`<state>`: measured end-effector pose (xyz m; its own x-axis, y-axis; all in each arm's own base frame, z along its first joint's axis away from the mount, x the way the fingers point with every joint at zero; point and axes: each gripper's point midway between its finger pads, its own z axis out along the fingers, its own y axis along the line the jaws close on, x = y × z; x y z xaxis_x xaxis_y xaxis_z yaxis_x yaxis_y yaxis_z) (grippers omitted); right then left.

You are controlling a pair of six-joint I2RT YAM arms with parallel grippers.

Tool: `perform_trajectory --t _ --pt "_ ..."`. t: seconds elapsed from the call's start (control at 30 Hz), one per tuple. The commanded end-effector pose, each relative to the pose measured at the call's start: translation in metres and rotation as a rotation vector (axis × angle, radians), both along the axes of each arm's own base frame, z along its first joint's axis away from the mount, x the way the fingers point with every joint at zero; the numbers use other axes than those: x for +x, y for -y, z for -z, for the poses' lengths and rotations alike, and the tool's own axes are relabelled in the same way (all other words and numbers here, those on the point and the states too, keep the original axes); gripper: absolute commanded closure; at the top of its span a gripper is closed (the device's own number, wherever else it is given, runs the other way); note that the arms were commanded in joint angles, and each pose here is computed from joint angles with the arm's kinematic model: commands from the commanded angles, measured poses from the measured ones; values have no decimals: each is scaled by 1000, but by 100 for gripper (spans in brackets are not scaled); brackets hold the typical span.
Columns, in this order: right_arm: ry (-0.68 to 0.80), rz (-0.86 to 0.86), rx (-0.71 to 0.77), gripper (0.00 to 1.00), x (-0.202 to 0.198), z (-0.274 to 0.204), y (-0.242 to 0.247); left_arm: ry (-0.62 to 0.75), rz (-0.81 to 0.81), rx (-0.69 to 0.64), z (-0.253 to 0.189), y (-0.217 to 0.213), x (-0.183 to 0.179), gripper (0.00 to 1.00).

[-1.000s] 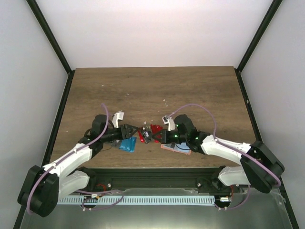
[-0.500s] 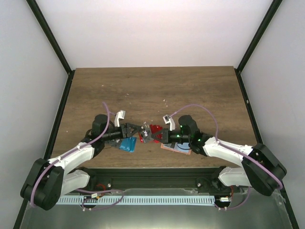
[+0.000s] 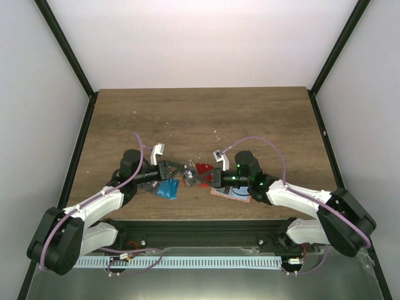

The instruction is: Put the credit cards into the card holder

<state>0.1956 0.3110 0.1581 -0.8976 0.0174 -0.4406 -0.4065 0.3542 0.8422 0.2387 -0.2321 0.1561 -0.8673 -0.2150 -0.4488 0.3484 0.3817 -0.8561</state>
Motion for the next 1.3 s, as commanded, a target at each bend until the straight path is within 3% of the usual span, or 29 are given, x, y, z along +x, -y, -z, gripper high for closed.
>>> perform_trajectory --t 0.0,0.3,0.5,0.83,1.03,1.27 --pt "26 1 30 99 3 -11 -1 32 2 -6 -5 -2 -1 75" --pt "2 18 20 99 6 -5 -1 36 -60 74 0 -11 7 84" --pt "-20 16 14 99 7 -1 -4 34 -67 90 3 -12 7 96" --pt "-49 9 -5 99 9 9 -7 58 -37 73 -2 -8 6 96" --pt "-97 38 -78 65 14 33 -5 61 -71 150 15 -15 11 96" --pt "-88 47 -125 46 16 46 -1 38 -52 163 33 -13 11 96"
